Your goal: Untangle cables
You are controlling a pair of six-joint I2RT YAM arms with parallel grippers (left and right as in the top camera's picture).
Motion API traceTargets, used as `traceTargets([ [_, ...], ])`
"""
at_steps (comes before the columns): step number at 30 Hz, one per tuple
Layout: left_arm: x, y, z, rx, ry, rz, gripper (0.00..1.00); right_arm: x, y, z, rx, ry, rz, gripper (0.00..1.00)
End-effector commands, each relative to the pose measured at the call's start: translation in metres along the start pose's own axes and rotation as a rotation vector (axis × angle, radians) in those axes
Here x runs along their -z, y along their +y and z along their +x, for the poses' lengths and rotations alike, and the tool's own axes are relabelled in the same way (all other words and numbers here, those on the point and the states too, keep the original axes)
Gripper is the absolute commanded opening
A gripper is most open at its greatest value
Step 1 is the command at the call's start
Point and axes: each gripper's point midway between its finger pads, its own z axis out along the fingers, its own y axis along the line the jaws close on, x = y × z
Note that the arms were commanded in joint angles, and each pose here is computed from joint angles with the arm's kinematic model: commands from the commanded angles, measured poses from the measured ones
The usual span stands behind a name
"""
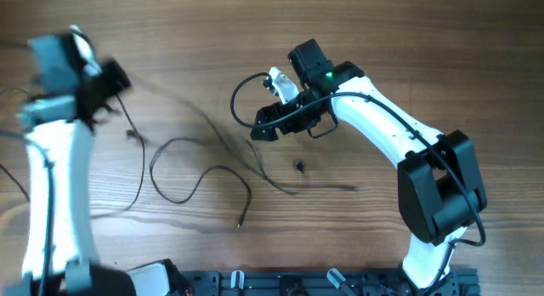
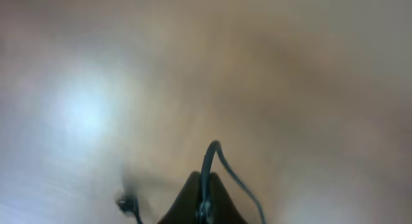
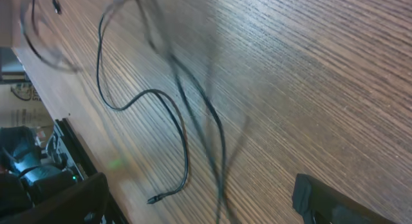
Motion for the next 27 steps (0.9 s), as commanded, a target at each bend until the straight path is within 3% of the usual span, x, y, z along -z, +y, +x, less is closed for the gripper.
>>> traceTargets([
  [1, 0.109, -0.05, -0.099, 0.014, -0.302, 0.203, 0.04, 0.009, 0.011, -0.005, 0.046, -0.028, -0.018, 0.94],
  [3, 0.153, -0.064, -0.131, 0.034, -0.42, 0.251, 0.04, 0.009, 0.011, -0.005, 0.046, -0.028, -0.018, 0.94],
  [6, 0.196, -0.079, -0.153, 0.038, -0.512, 0.317, 0.04, 0.009, 0.011, -0.005, 0.046, -0.029, -0.018, 0.94],
  [10, 0.245, -0.106, -0.161, -0.019, -0.575, 0.454, 0.04, 0.01, 0.018, -0.011, 0.079, -0.054, -0.053, 0.94],
  [13, 0.276, -0.11, -0.165, -0.025, -0.636, 0.479, 0.04, 0.011, 0.042, -0.017, 0.145, -0.079, -0.178, 0.94],
  [17, 0.307, -0.109, -0.169, -0.026, -0.708, 0.482, 0.04, -0.006, 0.066, -0.025, 0.171, -0.101, -0.167, 0.93],
  [22, 0.323, -0.057, -0.192, 0.06, -0.824, 0.29, 0.04, -0.022, 0.063, -0.037, 0.037, -0.158, -0.015, 0.93],
  [27, 0.271, 0.041, -0.21, 0.253, -0.757, 0.033, 0.04, -0.015, 0.049, -0.035, -0.003, -0.148, 0.002, 0.93],
])
